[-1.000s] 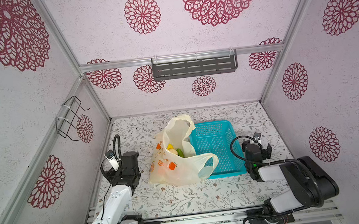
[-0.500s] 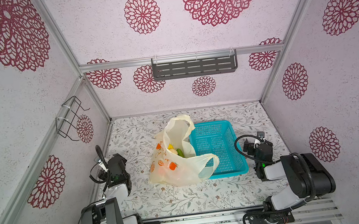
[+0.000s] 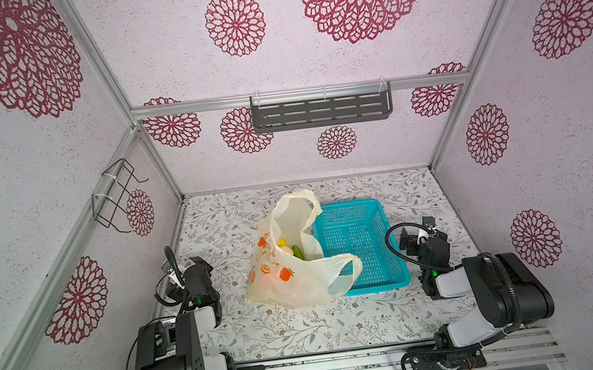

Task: Place the fruits into the plastic bag

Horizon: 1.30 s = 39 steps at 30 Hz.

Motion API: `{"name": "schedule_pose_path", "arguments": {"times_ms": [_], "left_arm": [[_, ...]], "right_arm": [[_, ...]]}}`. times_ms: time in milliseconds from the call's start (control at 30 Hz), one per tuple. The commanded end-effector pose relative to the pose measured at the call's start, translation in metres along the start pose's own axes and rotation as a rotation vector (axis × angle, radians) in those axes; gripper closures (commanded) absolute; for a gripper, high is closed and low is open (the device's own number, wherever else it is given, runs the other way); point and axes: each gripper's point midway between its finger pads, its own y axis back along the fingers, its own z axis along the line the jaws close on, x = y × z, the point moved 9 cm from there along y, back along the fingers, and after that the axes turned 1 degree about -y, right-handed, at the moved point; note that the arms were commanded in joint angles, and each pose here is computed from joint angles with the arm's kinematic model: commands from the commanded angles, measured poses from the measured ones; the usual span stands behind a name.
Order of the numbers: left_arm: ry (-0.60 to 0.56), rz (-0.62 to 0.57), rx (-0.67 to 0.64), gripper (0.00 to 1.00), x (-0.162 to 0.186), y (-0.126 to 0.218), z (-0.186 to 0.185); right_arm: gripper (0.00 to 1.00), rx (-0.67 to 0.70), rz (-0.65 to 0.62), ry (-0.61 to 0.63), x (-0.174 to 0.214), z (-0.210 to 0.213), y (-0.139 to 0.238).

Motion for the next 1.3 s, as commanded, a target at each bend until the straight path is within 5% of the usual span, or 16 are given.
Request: {"name": "schedule_pose_path", "arguments": {"times_ms": [0, 67, 100, 1267], "left_arm": [[-0.123, -0.033, 0.243, 0.03, -0.006, -0.005, -0.036], [-0.206, -0.101, 0.251, 0.03, -0.003, -0.012, -0.056], [-0.244, -0.020, 0.257, 0.03, -0.005, -0.013, -0.063], [-0.209, -0.009, 0.265, 0.03, -0.005, -0.019, -0.056]], "right_arm": [[0.01, -0.014, -0.047, -0.024, -0.008, 0.002, 0.000], [0.01, -0.014, -0.047, -0.022, -0.008, 0.002, 0.000], [0.01, -0.015, -0.047, -0.025, -0.008, 0.002, 0.000], [0.01, -0.030, -0.032, -0.025, -0.008, 0.002, -0.003]]}}
